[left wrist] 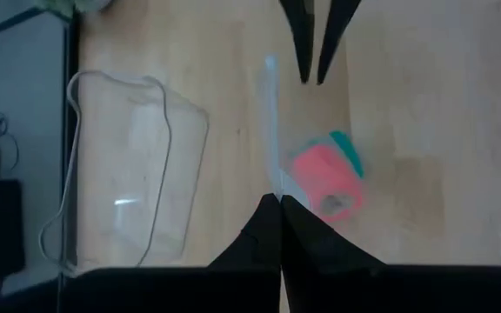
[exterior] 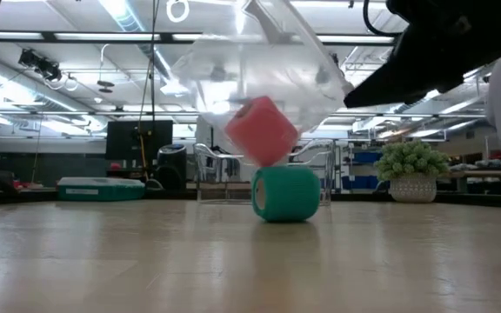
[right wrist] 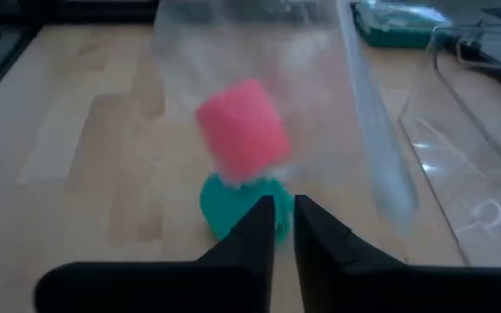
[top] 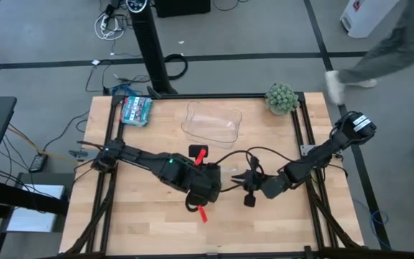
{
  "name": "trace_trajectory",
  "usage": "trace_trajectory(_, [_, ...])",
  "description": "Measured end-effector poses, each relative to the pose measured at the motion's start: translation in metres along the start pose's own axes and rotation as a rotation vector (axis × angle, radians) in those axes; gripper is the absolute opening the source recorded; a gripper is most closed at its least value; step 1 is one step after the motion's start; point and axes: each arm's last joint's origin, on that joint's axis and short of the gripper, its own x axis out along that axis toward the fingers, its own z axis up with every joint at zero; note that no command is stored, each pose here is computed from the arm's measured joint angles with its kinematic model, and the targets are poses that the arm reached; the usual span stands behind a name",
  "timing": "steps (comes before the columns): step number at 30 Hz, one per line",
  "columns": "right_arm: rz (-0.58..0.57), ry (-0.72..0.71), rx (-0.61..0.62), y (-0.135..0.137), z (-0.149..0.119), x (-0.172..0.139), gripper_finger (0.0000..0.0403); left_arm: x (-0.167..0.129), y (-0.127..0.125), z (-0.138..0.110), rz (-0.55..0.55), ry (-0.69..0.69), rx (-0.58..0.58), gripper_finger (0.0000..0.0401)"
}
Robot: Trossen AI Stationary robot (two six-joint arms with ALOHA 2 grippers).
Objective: Roll bandage
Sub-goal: Open the transparent zip bag
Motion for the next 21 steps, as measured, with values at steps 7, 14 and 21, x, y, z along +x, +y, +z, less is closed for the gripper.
trace_trajectory(7, [0.01, 0.145, 0.094, -0.007, -0.01, -0.005, 0.0102, -0.004, -0.004, -0.005, 0.06, 0.014, -0.028, 0.0])
trace_trajectory(14, [-0.083, 0.034, 0.021, -0.017, 0.008, -0.02, 0.0113, -0.007, -0.01, -0.006, 0.055, 0.007, -0.009, 0.0])
trace_trajectory(21, [0.032, -0.053, -0.034, -0.023, 0.029, -0.019, 0.0114, -0.007, -0.01, -0.004, 0.066, -0.01, -0.014, 0.0001])
